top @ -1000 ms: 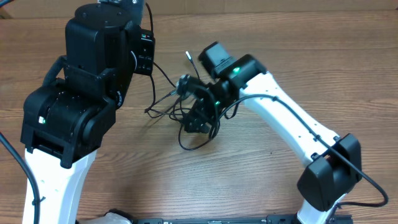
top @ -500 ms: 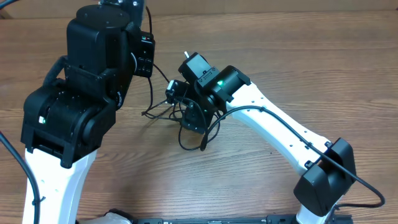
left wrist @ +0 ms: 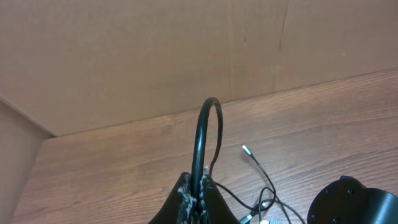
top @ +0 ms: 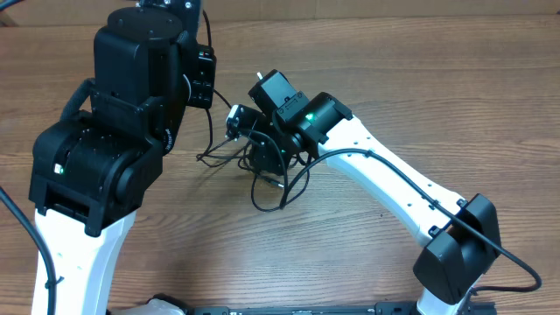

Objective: Untangle cables

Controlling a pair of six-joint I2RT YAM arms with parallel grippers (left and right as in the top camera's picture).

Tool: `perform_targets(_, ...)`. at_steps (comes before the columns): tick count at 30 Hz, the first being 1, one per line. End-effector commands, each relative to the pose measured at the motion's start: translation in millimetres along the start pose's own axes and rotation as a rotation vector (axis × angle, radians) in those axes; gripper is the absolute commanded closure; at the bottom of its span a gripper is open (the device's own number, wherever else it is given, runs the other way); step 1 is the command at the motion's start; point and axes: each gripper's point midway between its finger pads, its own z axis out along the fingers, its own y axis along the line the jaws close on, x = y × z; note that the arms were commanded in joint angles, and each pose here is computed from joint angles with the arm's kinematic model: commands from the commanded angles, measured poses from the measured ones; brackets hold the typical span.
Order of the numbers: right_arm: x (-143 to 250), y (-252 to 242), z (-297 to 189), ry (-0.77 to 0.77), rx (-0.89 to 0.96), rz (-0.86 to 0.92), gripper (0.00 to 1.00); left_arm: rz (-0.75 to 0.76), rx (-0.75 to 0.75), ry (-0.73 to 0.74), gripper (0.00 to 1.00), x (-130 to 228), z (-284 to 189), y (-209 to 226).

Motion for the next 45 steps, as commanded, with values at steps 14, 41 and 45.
perform_targets(14,-15,-22,-15,-0.081,0.043,0.055,0.96,-0.057,-0.229,0.006,0.96,8,-25,60)
perform_targets(41,-30,-21,-401,-0.782,0.485,0.631,0.96,-0.278,-0.374,0.325,0.96,86,56,176)
perform_targets(45,-30,-18,-410,-0.809,0.489,0.630,0.96,-0.274,-0.359,0.399,0.96,102,79,174)
